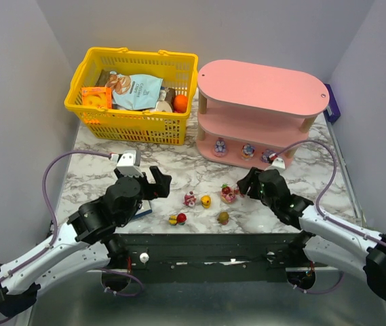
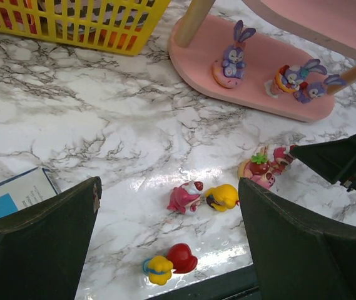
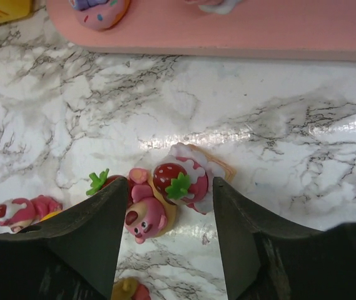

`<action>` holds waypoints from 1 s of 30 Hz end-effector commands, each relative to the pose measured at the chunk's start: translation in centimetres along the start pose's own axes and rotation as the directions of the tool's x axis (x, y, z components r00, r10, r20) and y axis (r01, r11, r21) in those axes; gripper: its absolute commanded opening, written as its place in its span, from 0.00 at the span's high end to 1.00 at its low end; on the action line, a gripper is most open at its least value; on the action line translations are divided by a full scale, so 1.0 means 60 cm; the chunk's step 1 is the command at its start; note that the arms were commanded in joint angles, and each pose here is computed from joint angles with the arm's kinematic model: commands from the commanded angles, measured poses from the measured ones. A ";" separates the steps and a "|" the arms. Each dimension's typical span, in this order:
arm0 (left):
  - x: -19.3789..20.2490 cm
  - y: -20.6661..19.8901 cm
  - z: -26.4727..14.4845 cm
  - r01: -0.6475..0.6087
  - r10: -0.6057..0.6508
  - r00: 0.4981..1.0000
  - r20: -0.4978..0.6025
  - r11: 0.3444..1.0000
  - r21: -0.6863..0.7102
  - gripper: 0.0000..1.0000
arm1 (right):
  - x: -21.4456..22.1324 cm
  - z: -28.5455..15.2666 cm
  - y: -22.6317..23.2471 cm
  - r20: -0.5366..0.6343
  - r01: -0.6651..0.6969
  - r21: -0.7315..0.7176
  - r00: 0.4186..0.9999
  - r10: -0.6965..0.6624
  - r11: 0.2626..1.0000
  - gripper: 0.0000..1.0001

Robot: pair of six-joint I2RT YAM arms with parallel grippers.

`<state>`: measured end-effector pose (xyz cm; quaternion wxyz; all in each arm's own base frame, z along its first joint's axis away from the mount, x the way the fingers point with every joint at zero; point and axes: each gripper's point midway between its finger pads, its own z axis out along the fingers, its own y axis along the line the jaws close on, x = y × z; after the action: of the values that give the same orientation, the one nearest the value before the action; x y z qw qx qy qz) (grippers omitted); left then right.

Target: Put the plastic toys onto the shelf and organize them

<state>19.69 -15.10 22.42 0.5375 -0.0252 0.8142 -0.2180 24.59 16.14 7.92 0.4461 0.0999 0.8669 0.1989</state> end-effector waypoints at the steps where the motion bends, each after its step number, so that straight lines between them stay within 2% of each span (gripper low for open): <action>1: -0.013 0.010 -0.008 0.011 -0.011 0.999 0.032 1.000 -0.016 0.01 | -0.031 0.010 0.000 0.067 -0.034 0.087 0.997 0.028 0.996 0.37; 5: -0.017 0.012 -0.011 0.021 -0.020 0.999 0.044 1.000 -0.014 0.01 | -0.017 0.023 0.002 0.049 -0.025 0.112 0.999 0.020 0.993 0.42; 9: -0.018 0.012 -0.013 0.023 -0.023 0.999 0.047 1.000 -0.010 0.01 | -0.008 0.029 0.001 0.026 -0.013 0.135 1.000 0.010 0.991 0.56; 14: -0.019 0.011 -0.015 0.029 -0.029 0.998 0.049 1.000 -0.004 0.01 | 0.000 0.032 0.000 0.008 -0.002 0.151 1.000 0.001 0.988 0.66; 17: -0.018 0.012 -0.014 0.028 -0.028 0.998 0.048 1.000 -0.005 0.01 | 0.001 0.030 -0.003 0.006 0.005 0.157 1.000 -0.006 0.988 0.78; 18: -0.019 0.012 -0.015 0.030 -0.030 0.998 0.050 1.000 -0.004 0.01 | -0.002 0.029 -0.004 0.012 0.006 0.162 1.000 -0.008 0.987 0.85; 22: -0.018 0.012 -0.015 0.032 -0.032 0.998 0.050 0.999 -0.004 0.01 | -0.024 0.017 -0.004 0.053 0.011 0.165 0.998 -0.020 0.986 0.97; 30: -0.018 0.011 -0.015 0.032 -0.032 0.998 0.049 0.999 0.000 0.01 | -0.104 -0.032 0.013 0.177 0.044 0.143 0.982 -0.069 0.989 0.99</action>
<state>19.36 -14.46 23.57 0.5506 -0.0360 0.8005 -0.2338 25.76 15.32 9.92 0.4758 0.1189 0.8609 0.1356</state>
